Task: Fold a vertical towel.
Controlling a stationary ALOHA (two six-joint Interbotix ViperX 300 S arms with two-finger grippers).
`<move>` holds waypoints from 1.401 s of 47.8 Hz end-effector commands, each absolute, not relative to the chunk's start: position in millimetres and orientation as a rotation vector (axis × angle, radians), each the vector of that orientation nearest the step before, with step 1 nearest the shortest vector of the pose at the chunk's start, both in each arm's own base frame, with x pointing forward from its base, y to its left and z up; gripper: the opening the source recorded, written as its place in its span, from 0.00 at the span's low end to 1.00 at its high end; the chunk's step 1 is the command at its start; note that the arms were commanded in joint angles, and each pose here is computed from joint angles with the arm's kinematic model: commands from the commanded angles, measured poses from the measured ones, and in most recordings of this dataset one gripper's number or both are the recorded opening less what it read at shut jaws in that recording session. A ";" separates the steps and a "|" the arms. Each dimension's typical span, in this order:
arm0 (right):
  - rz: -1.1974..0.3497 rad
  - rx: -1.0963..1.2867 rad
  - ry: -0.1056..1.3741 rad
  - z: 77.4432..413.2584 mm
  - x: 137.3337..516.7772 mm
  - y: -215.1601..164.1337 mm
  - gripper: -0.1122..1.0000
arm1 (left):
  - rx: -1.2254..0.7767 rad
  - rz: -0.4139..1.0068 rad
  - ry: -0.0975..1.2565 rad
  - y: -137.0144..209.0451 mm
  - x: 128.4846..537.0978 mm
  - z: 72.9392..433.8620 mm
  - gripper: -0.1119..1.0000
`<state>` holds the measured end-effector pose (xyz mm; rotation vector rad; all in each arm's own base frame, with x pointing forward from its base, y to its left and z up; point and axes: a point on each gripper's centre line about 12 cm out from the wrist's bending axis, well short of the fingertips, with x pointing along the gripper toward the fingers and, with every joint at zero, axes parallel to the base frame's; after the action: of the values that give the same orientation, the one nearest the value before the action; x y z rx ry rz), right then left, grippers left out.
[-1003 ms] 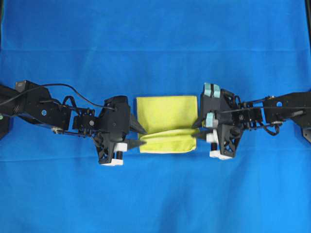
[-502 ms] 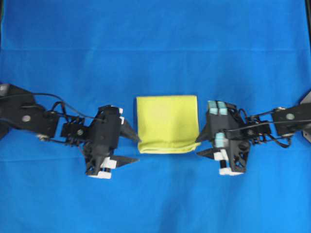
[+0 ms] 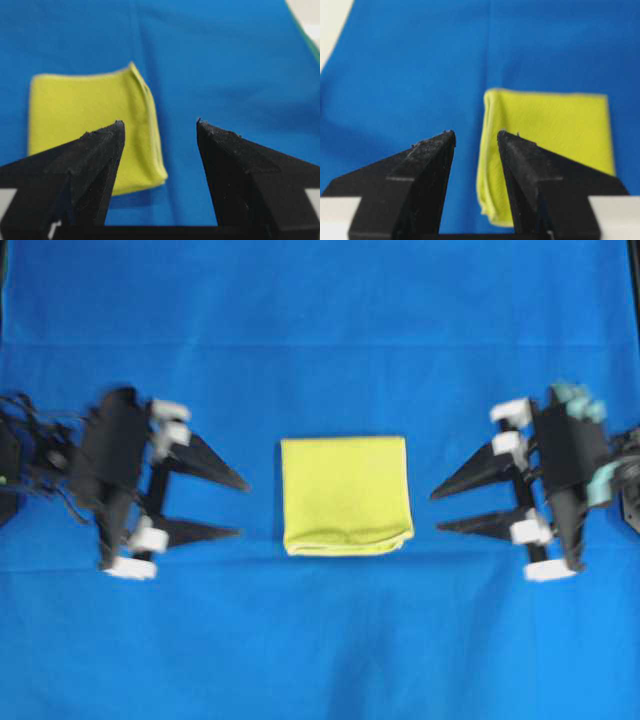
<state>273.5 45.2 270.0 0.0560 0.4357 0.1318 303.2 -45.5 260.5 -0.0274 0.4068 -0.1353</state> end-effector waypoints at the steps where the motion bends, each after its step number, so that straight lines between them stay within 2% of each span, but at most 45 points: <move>1: 0.126 0.042 0.357 297.0 264.1 40.5 0.52 | -0.018 -0.123 0.327 -38.0 289.5 284.8 0.60; 12: 0.070 0.023 0.273 326.9 227.6 22.1 0.51 | 0.009 -0.088 0.202 -21.4 242.3 309.1 0.60; 19: 0.027 0.016 0.254 329.4 207.5 11.3 0.51 | 0.017 -0.060 0.171 -12.5 213.3 310.2 0.60; 26: -0.027 0.031 0.232 319.3 189.6 -0.4 0.51 | 0.015 -0.019 0.142 -3.2 185.9 296.3 0.60; 42: -0.105 0.093 0.184 271.5 154.0 -13.4 0.51 | -0.021 0.019 0.095 2.6 142.6 251.3 0.60; 49: -0.137 0.137 0.189 252.3 148.3 -17.5 0.50 | -0.037 0.027 0.105 3.5 137.1 239.4 0.60; 67: -0.145 0.144 0.190 250.3 148.1 -18.5 0.50 | -0.036 0.038 0.125 5.0 137.2 235.2 0.60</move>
<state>146.8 -18.4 244.6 0.1411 0.2053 -0.1458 136.0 4.3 231.0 -0.0376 0.1313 0.0330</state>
